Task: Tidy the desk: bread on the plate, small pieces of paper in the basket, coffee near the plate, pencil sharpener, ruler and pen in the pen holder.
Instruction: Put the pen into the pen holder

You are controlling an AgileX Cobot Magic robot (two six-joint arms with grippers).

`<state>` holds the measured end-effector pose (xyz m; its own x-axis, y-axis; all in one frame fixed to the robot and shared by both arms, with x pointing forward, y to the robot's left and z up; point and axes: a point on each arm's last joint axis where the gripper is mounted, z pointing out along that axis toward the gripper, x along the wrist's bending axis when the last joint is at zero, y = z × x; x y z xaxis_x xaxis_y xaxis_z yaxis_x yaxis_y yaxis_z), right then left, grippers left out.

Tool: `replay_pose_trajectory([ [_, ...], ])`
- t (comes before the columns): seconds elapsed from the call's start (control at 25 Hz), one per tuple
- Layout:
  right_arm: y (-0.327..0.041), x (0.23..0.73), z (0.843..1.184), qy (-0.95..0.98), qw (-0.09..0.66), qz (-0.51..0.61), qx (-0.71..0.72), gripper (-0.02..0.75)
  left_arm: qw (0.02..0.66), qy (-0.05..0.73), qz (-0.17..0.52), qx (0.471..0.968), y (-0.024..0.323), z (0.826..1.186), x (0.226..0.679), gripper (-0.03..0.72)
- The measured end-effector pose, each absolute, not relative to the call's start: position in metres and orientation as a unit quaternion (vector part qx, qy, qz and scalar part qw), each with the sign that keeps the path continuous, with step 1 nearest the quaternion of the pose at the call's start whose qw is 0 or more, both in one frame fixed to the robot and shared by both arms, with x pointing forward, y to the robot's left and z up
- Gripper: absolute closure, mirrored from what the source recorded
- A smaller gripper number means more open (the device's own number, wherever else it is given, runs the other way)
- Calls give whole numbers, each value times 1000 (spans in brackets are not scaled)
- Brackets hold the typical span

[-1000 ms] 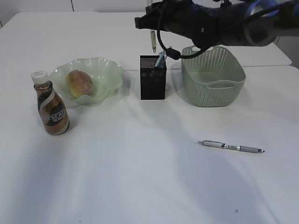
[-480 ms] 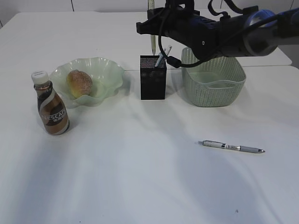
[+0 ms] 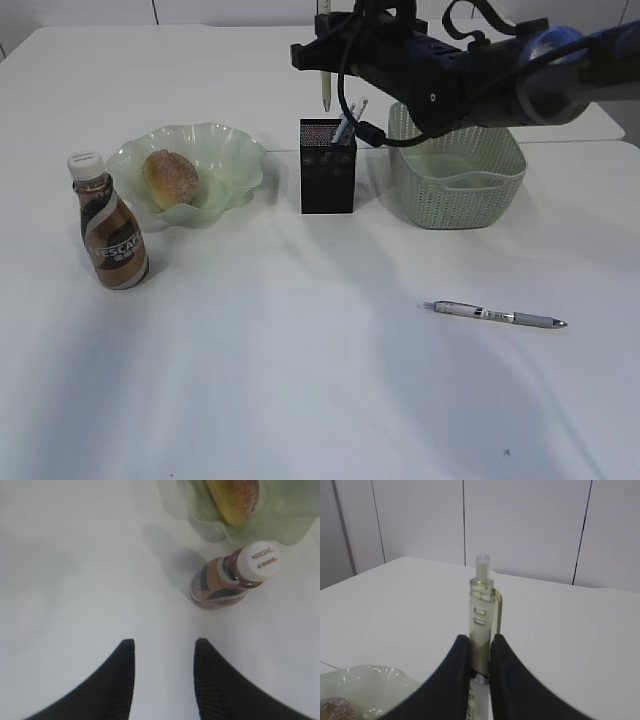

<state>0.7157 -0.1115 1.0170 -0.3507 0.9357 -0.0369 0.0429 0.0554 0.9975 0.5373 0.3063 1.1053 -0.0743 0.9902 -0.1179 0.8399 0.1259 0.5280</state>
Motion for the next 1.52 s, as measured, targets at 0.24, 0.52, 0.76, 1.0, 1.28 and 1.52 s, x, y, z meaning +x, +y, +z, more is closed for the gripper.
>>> replay_pose_trajectory([
  [0.24,-109,722,992,604,399,556,408,635,229,714,164,640,306,1105,537,413],
  [0.52,-109,724,983,603,399,556,409,636,229,714,164,640,306,1105,537,413],
  [0.76,-108,726,975,600,402,559,406,636,230,714,165,640,306,1105,537,413],
  [1.0,-107,728,956,606,398,553,411,636,230,714,165,640,306,1105,537,413],
  [1.28,-107,728,955,604,398,555,411,636,227,715,162,641,306,1103,539,413],
  [1.52,-107,728,955,604,398,555,411,612,226,716,160,641,306,1102,540,413],
])
